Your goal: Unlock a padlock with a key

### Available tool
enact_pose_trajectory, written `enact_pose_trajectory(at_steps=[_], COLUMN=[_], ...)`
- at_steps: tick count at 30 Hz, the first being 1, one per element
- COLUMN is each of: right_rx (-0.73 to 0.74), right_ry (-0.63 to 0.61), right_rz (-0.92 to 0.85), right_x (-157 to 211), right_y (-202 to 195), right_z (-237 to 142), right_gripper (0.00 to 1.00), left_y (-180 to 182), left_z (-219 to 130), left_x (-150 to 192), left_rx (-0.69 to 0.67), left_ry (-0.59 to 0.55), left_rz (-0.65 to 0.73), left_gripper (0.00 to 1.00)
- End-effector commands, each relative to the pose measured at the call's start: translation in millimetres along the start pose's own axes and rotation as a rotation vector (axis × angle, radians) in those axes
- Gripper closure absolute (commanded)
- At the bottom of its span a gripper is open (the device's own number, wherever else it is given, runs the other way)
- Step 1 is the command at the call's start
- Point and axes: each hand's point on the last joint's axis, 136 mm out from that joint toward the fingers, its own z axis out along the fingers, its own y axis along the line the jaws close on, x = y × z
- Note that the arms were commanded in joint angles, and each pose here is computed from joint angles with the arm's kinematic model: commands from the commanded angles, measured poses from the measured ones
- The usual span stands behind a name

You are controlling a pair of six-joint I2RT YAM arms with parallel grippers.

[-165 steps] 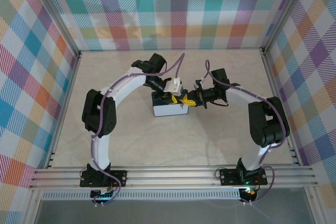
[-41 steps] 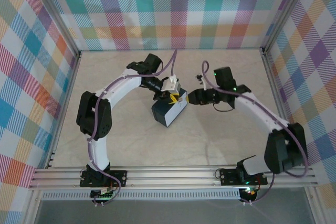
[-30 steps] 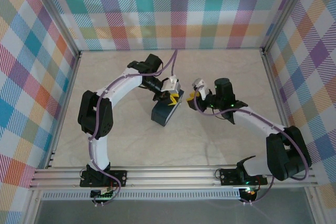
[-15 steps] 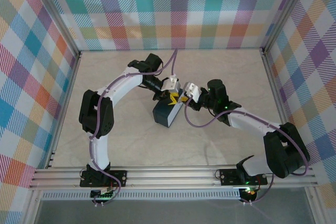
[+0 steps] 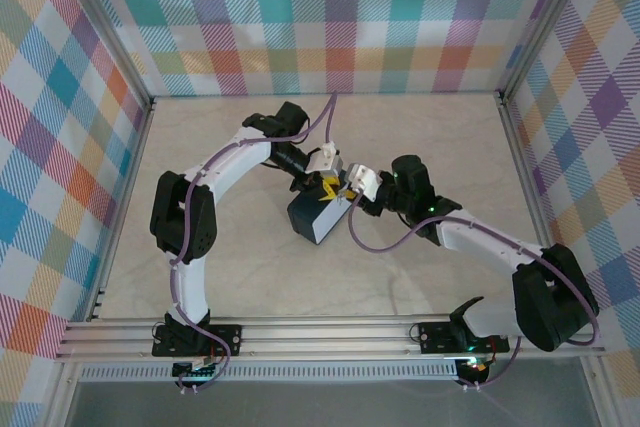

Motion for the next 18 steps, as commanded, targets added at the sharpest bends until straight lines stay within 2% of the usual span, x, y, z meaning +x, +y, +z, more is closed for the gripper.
enact_pose_trajectory(at_steps=[1,12,18], right_rx=[-0.057,-0.055,-0.050], right_ry=[-0.015,-0.002,0.014], right_rz=[-0.030,-0.043,-0.052], right_x=[-7.5,-6.1,-3.7], right_y=[17.4,28.2,28.8], right_z=[-2.6,-13.7,-5.6], right_gripper=[0.69,0.66,0.66], left_y=[5.3,6.5,4.7], left_z=[-13.9,-15.6,-18.1], left_x=[-28.1,-26.8,-30.5], left_rx=[-0.032,-0.035,-0.037], left_ry=[-0.084,-0.078,-0.089], left_rz=[0.083,0.079,0.086], left_gripper=[0.78,0.78,0.79])
